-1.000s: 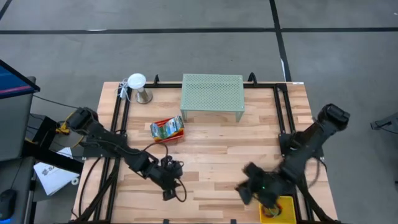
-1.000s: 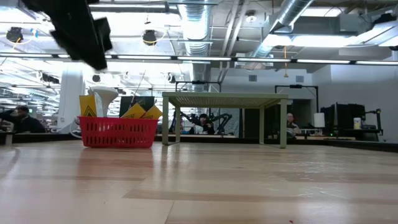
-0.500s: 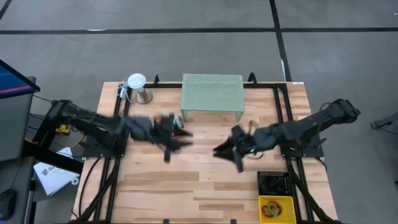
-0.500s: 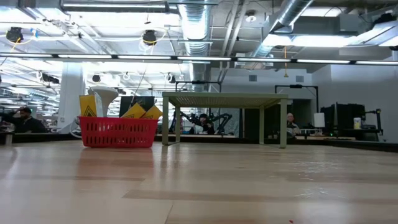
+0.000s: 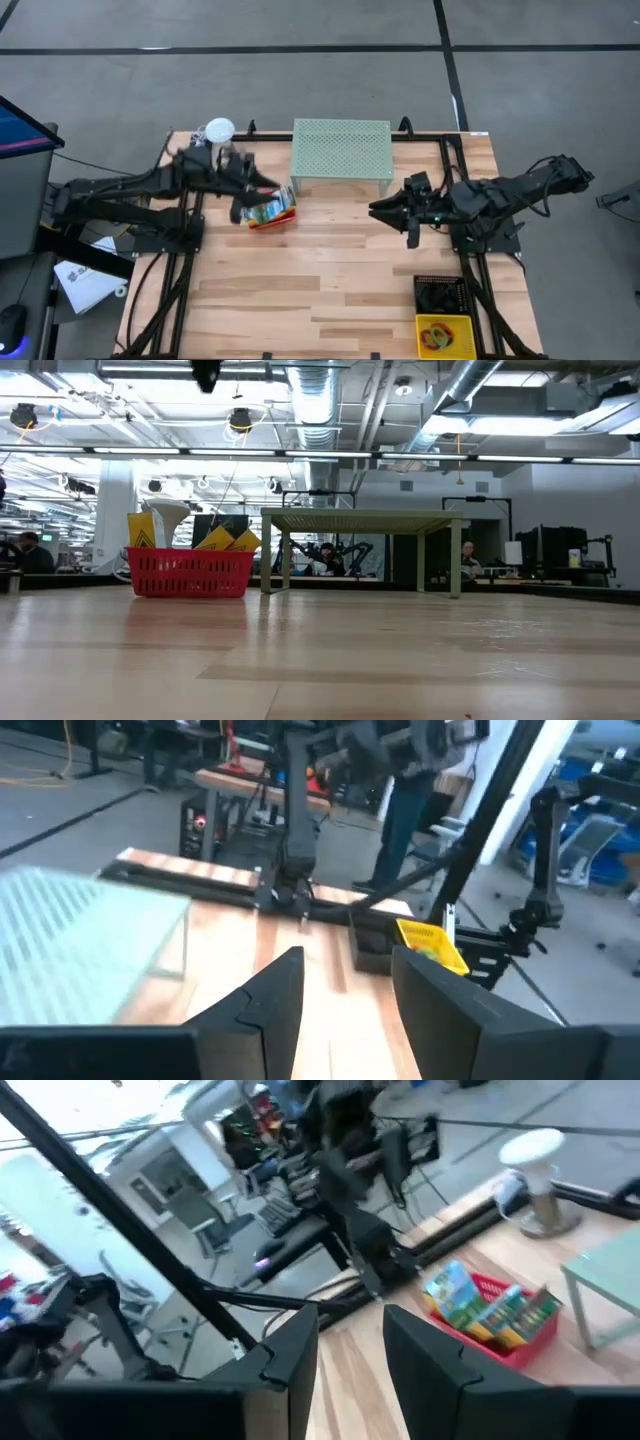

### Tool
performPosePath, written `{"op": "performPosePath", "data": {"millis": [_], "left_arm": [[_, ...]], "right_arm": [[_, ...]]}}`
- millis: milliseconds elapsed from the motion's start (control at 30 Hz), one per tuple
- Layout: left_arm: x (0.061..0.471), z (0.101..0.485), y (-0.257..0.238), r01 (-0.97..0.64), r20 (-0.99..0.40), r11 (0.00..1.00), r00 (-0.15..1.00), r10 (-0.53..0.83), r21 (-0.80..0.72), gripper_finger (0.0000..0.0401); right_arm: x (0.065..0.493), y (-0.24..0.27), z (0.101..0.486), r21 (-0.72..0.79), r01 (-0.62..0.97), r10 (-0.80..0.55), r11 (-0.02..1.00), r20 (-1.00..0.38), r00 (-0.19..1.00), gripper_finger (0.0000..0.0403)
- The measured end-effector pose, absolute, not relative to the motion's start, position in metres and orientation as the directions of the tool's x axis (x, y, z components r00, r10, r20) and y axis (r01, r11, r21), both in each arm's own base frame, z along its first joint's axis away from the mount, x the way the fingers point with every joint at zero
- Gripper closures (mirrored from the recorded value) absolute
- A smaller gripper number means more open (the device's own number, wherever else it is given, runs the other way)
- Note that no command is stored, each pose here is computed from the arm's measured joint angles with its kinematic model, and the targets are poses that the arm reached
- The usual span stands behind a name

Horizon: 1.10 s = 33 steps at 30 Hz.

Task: Pick & Place Office Desk Supplies
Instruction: Return to Home Position

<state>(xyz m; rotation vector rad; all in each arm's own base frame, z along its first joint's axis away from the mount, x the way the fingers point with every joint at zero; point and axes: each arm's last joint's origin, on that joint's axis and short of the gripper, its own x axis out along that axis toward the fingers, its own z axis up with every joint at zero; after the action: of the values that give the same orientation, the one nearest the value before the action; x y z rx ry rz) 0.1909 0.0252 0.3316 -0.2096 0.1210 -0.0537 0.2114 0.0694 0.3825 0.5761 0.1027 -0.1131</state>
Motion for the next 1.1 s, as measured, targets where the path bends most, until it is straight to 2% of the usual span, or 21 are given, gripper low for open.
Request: {"op": "performPosePath", "data": {"millis": [267, 467, 633, 933, 1100], "left_arm": [[0.148, 0.232, 0.007, -0.05, 0.044, 0.95, 0.997, 0.067, -0.309, 0.0252], [0.128, 0.182, 0.002, -0.086, 0.04, 0.932, 0.993, 0.107, -0.351, 0.0252], [0.123, 0.167, 0.0, -0.096, -0.006, 0.937, 0.995, 0.1, -0.335, 0.0252], [0.122, 0.172, -0.001, -0.08, 0.045, 0.962, 0.994, 0.095, -0.262, 0.0252], [0.116, 0.171, -0.001, -0.064, 0.026, 0.968, 0.997, 0.073, -0.244, 0.0252]], "right_arm": [[0.219, 0.074, 0.38, 0.584, 0.15, -0.103, 0.798, -0.113, 0.988, 0.0289], [0.219, 0.073, 0.381, 0.608, 0.173, -0.134, 0.774, -0.11, 0.985, 0.0289], [0.218, 0.072, 0.38, 0.606, 0.206, -0.174, 0.768, -0.112, 0.978, 0.0289], [0.218, 0.07, 0.38, 0.615, 0.262, -0.244, 0.744, -0.114, 0.963, 0.0289], [0.218, 0.07, 0.378, 0.625, 0.272, -0.249, 0.731, -0.127, 0.96, 0.0289]]}}
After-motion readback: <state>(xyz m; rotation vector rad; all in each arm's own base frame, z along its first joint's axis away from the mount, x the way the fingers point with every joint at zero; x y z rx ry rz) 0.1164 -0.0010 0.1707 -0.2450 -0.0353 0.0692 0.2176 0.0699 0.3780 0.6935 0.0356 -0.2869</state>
